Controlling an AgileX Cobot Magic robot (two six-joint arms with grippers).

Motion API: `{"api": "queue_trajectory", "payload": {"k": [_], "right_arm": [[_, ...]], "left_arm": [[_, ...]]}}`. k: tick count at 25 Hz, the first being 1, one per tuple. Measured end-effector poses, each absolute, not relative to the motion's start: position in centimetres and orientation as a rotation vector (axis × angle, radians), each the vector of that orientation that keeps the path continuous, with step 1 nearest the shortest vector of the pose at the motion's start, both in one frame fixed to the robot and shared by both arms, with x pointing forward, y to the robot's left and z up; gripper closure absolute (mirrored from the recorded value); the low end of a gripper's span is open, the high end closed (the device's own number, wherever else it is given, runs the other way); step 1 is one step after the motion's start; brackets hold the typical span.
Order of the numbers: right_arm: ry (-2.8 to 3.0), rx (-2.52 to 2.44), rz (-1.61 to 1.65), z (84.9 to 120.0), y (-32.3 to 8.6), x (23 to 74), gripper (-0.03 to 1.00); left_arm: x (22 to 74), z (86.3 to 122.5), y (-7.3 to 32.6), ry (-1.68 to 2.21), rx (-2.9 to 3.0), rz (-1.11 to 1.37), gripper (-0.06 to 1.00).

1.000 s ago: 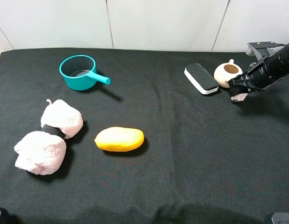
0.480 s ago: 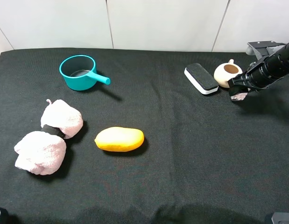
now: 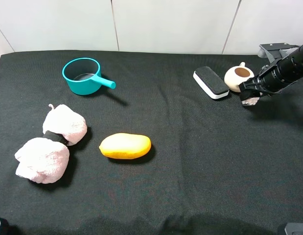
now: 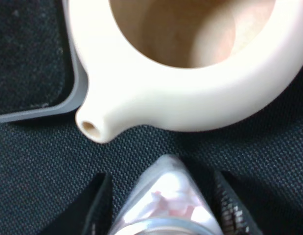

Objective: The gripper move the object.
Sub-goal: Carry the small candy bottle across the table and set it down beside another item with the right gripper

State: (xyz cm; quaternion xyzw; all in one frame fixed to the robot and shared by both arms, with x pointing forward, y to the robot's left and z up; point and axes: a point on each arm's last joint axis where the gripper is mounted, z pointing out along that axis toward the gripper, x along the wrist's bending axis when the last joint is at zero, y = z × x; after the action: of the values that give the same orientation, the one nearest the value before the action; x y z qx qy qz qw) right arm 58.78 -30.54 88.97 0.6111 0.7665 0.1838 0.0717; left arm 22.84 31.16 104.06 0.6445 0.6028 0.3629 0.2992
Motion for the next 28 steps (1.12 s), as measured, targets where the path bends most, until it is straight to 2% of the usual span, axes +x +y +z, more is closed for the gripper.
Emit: {"api": "queue_trajectory", "payload": {"k": [11, 21, 28], "right_arm": [[2.286, 1.863, 0.555, 88.98, -30.54, 58.79, 0.62], [2.272, 1.881, 0.558, 88.98, -30.55, 58.80, 0.32], [2.270, 1.883, 0.558, 88.98, -30.55, 58.81, 0.27]], "left_arm": [[22.84, 104.06, 31.16, 1.601, 1.712, 0.964, 0.18], [22.84, 104.06, 31.16, 1.601, 1.712, 0.964, 0.18], [22.84, 104.06, 31.16, 1.601, 1.712, 0.964, 0.18]]}}
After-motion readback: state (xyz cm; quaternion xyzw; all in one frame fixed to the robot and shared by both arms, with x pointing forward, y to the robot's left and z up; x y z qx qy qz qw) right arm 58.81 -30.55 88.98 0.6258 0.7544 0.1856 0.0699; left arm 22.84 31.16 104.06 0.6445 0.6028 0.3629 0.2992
